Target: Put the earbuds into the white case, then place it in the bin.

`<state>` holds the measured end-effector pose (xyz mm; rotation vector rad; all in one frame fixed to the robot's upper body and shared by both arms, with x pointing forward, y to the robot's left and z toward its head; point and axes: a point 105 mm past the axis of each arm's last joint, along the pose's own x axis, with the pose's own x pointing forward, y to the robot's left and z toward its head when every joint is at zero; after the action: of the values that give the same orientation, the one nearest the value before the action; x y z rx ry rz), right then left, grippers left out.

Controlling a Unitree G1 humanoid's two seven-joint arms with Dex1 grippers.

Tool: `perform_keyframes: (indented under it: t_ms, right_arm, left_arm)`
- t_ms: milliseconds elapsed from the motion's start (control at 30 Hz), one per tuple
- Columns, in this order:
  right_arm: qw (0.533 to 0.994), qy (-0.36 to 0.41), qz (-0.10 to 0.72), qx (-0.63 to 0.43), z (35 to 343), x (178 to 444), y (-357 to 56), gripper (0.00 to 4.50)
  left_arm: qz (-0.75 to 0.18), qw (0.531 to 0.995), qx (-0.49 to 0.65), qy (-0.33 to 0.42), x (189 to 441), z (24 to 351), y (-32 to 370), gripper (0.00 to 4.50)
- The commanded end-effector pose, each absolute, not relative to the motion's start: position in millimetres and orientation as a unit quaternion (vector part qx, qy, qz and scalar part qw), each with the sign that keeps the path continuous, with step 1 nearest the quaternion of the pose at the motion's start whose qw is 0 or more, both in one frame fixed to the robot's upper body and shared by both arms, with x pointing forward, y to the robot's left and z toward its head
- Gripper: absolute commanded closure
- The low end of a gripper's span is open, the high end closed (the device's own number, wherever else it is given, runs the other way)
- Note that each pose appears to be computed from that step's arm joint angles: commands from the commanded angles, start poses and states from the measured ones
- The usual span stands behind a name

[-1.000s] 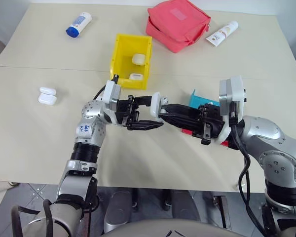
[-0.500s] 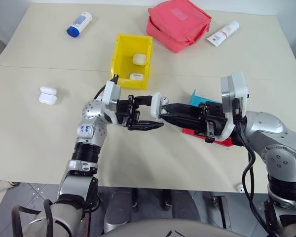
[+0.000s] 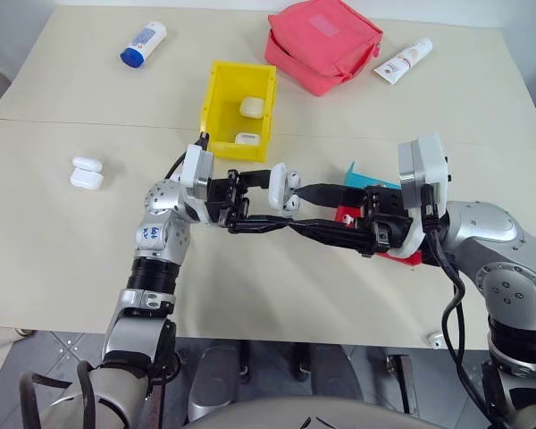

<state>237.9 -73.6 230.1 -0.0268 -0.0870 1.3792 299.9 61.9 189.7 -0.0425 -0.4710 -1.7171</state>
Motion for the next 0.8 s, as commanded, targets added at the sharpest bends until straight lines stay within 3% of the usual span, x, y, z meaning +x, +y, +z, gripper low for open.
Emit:
perform_keyframes:
  t_ms: [33, 333, 533, 633, 800]
  right_arm:
    - [0.762, -0.064, 0.643, -0.034, 242, 232, -72, 2.14]
    - [0.762, -0.084, 0.640, -0.061, 255, 233, -74, 2.14]
    - [0.789, -0.070, 0.602, -0.105, 261, 241, -85, 2.14]
    - [0.818, -0.043, 0.557, -0.137, 260, 251, -93, 2.72]
    - [0.822, -0.049, 0.535, -0.189, 276, 258, -80, 4.46]
  left_arm:
    - [-0.751, 0.624, -0.010, -0.216, 299, 195, 63, 1.77]
    - [-0.755, 0.627, -0.011, -0.194, 297, 184, 65, 1.77]
    - [-0.752, 0.636, 0.015, -0.169, 300, 178, 67, 1.77]
    - [-0.747, 0.643, 0.051, -0.161, 304, 180, 64, 1.77]
    - [-0.736, 0.651, 0.116, -0.144, 313, 182, 56, 1.77]
